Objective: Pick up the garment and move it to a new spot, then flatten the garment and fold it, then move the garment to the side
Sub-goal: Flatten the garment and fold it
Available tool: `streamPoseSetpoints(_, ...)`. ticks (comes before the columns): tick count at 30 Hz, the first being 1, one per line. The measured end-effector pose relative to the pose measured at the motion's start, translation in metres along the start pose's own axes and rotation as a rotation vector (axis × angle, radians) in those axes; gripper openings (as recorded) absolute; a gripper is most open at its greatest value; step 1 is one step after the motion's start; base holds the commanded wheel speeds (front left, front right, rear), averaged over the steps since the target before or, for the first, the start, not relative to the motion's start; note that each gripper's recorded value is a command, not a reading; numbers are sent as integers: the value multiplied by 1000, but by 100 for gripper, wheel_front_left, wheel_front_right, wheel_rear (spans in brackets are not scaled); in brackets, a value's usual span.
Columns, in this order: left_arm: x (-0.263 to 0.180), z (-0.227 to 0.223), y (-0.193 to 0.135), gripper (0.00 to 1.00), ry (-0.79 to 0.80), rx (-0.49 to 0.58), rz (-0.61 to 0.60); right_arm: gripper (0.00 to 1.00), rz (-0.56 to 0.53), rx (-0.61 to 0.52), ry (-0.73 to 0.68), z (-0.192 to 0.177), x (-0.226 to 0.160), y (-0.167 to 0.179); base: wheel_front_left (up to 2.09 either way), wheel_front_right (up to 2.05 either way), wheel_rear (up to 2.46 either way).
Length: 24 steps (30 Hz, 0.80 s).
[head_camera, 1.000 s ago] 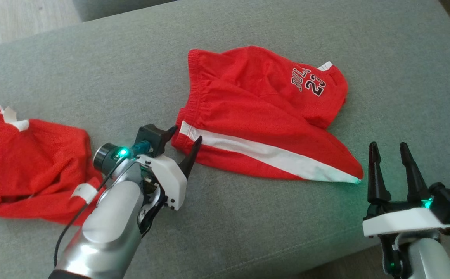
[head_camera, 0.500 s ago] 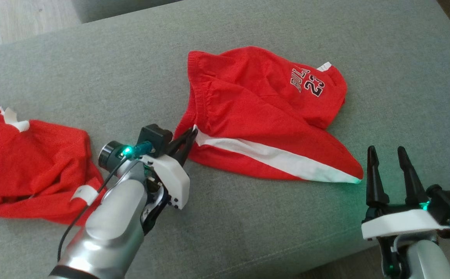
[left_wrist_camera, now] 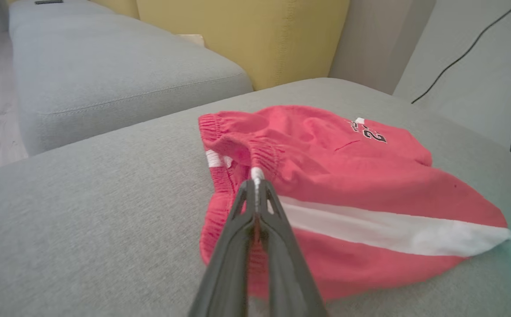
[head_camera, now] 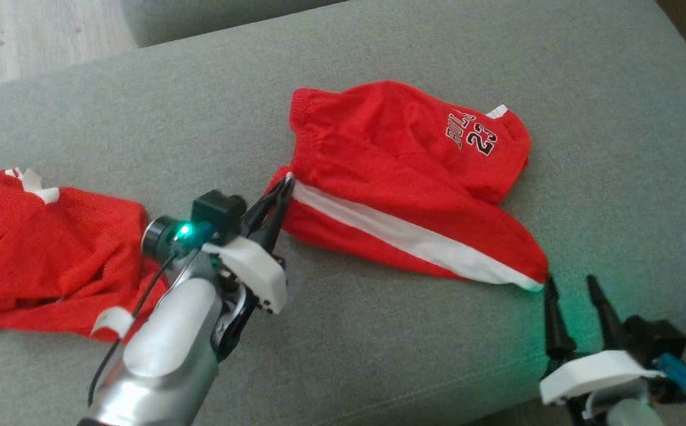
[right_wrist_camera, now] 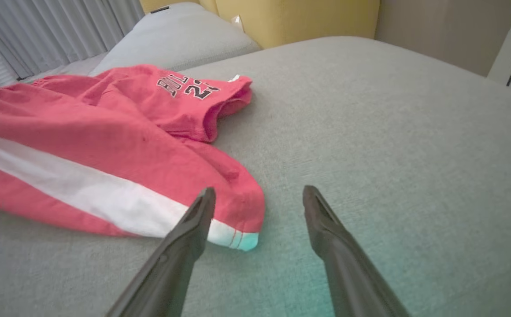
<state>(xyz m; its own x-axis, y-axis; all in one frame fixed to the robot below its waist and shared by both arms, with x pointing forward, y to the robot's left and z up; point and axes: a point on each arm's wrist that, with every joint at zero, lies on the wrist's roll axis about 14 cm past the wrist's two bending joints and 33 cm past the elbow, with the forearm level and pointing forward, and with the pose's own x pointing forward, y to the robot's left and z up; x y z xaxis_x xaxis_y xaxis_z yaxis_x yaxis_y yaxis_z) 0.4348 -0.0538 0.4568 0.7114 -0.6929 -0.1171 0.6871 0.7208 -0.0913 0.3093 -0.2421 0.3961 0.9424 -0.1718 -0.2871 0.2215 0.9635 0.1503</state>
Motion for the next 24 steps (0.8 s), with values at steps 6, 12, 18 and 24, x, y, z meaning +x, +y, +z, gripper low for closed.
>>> streamPoseSetpoints(6, -6, -2, 13, 0, 10, -63, 50, 100, 64, 39, 43, -13, 0, 23, 0, 0, 0)
streamPoseSetpoints(12, -7, -15, 18, 0, 108, -36, 27, 100, 101, 67, 79, -19, 5, 37, 0, 0, 0)
streamPoseSetpoints(18, -2, -7, 19, 0, 103, -16, 7, 100, 77, 88, 144, -35, 2, 30, 0, 0, 0)
streamPoseSetpoints(24, -2, -9, 17, 0, 109, -11, 1, 100, 66, 105, 198, -50, -1, 29, 0, 0, 0)
